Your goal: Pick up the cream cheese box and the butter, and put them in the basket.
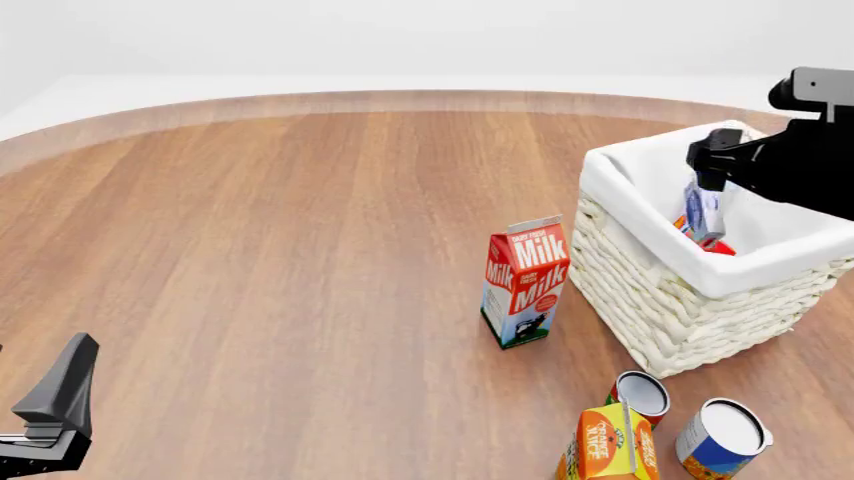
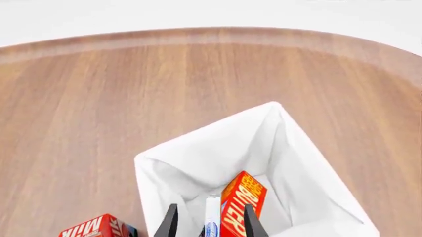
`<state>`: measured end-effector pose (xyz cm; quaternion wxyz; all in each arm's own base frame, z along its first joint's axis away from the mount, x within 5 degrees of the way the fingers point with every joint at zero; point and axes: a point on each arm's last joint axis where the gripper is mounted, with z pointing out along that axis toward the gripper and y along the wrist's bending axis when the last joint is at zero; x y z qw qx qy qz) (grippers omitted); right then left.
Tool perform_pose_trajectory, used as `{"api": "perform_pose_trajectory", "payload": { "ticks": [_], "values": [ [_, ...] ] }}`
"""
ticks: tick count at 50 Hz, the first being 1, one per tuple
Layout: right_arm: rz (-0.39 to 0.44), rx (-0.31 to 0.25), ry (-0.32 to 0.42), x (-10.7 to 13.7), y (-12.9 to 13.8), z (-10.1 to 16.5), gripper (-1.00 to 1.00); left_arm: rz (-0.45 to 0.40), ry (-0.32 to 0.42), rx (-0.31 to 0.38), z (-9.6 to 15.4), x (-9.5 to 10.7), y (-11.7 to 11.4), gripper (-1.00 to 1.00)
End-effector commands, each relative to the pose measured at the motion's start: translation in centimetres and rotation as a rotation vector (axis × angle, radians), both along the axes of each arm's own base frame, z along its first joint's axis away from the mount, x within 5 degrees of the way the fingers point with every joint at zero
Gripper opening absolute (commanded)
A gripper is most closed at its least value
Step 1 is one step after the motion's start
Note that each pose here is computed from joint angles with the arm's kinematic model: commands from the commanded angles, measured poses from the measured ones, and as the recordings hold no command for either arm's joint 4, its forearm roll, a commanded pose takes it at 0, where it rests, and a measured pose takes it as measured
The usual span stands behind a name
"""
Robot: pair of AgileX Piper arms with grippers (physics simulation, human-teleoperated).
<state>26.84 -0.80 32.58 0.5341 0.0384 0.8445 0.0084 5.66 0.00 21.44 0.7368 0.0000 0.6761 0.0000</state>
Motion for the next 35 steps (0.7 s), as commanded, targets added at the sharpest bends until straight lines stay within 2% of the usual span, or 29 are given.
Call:
{"api": "perform_pose_trajectory", "payload": {
  "ticks": [1, 20, 35],
  "values": [
    [-0.007, 0.002, -0.011, 0.1, -0.2, 0.0, 1.00, 0.000, 0.000, 0.000, 0.0, 0.0, 0.0, 1.00],
    [0.011, -0.008, -0.030, -1.0, 0.2, 1.6, 1.00, 0.000, 0.000, 0.000, 0.0, 0.0, 0.0, 1.00],
    [0.088, -0.056, -0.096, -4.8, 1.6, 6.7, 1.00, 0.000, 0.000, 0.000, 0.0, 0.0, 0.0, 1.00]
  ]
}}
